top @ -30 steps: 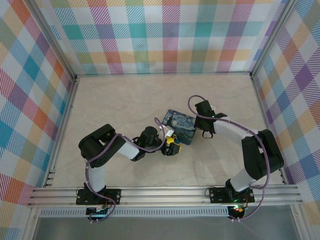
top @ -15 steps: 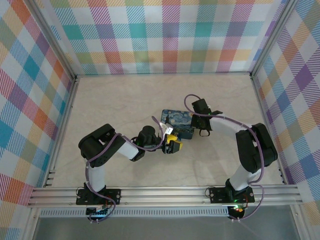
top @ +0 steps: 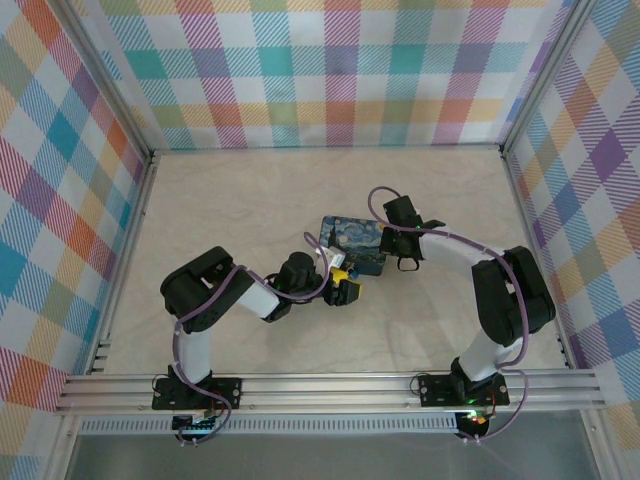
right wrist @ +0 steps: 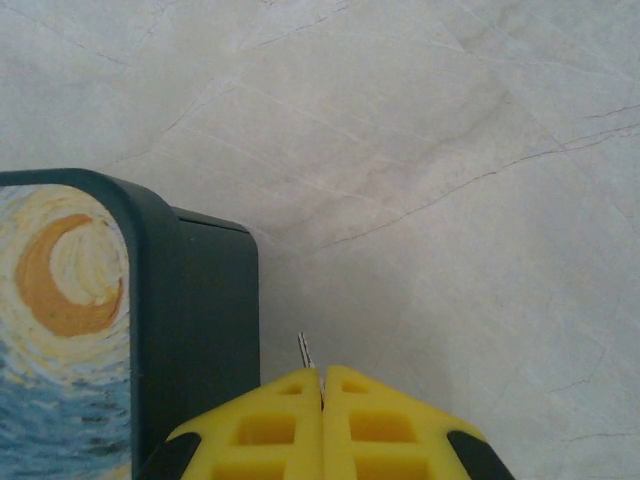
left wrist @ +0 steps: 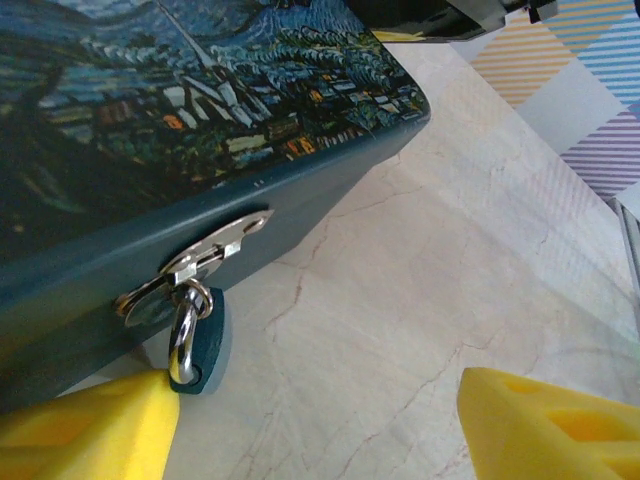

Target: Unlock a padlock with a key

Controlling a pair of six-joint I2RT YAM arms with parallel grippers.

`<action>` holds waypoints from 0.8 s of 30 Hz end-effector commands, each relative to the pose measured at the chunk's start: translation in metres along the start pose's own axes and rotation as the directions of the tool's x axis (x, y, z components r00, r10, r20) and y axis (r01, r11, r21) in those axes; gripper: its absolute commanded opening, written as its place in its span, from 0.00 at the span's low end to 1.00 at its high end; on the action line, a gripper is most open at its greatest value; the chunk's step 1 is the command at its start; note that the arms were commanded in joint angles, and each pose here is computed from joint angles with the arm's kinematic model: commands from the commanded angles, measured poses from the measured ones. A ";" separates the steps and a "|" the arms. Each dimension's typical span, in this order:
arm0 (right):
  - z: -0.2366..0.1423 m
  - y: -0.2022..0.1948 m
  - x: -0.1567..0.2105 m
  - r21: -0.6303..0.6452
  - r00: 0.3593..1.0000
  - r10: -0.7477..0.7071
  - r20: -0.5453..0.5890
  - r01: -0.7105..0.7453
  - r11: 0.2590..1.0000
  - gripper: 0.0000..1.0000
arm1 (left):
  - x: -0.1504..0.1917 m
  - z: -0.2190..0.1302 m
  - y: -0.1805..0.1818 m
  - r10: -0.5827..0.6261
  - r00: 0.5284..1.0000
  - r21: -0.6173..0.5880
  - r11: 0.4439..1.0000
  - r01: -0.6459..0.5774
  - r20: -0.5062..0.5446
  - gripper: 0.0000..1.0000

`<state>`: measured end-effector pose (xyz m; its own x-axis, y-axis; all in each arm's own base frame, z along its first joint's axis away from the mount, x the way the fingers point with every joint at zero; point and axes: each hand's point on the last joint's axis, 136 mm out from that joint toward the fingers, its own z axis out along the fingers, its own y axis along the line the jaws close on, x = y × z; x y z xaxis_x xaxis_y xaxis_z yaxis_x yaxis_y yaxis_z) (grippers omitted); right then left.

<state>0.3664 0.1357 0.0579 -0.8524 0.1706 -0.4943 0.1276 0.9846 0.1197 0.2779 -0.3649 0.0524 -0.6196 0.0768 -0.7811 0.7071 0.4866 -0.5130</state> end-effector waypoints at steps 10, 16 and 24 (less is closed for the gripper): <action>-0.008 0.013 -0.010 -0.041 0.999 -0.014 0.032 0.015 0.999 0.00 | 0.005 0.007 0.045 -0.076 0.997 -0.211 0.974 0.077 0.016 0.75; -0.008 0.016 -0.012 -0.054 0.999 -0.015 0.037 0.017 0.998 0.00 | 0.001 0.003 0.056 -0.092 0.995 -0.303 0.948 0.096 0.029 0.77; -0.006 0.021 -0.012 -0.069 0.999 -0.022 0.038 0.024 0.997 0.00 | 0.001 0.008 0.038 -0.052 0.999 -0.197 0.979 0.049 -0.008 0.77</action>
<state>0.3680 0.1416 0.0596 -0.8495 0.1635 -0.5017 0.1102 0.9848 0.1345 0.3168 -0.3606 0.0500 -0.6174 -0.0099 -0.7866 0.5965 0.6460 -0.4764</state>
